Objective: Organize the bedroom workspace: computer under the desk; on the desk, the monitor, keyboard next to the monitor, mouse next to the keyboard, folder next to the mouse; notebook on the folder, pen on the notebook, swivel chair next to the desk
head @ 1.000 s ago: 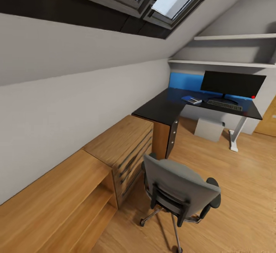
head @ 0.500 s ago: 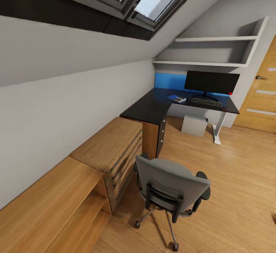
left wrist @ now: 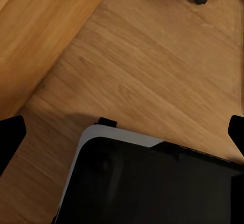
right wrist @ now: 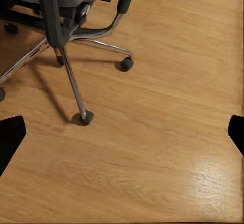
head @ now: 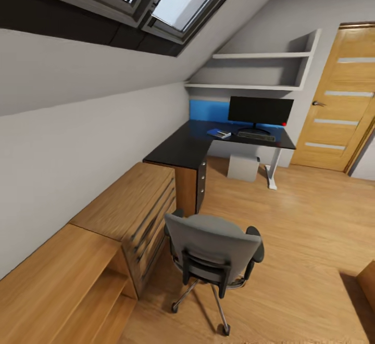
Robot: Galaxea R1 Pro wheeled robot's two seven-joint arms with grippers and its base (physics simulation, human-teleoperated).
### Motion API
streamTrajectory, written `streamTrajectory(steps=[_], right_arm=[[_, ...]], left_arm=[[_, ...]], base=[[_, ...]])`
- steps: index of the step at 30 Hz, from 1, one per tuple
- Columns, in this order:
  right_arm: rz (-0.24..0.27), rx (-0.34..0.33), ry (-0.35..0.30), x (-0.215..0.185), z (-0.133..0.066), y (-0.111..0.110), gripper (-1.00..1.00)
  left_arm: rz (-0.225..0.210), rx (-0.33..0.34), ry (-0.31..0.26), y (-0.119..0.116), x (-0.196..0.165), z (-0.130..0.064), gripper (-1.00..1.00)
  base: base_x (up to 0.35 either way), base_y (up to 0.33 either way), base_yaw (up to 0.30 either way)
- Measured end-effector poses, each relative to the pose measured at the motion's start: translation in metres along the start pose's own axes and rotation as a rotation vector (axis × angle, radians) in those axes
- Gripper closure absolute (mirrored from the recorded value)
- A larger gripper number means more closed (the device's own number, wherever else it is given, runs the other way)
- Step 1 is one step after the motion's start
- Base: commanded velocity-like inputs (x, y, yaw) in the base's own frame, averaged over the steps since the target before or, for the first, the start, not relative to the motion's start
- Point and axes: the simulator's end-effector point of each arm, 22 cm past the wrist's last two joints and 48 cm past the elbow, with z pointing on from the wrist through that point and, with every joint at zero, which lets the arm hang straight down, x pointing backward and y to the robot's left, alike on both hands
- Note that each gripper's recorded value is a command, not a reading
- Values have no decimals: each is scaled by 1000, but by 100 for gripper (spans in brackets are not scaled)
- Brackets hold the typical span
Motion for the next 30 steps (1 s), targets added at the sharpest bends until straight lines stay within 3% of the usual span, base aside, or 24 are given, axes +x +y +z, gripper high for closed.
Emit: streamTrajectory(steps=[13, 30], right_arm=[[1, -1, -5, -2, 1, 0, -100], [0, -3, -9, -4, 1, 1, -100]], left_arm=[[1, -1, -3, 1, -2, 0, -100], [0, -3, -7, 2, -3, 1, -100]], base=[[-75, 156, -264], [-5, 12, -259]])
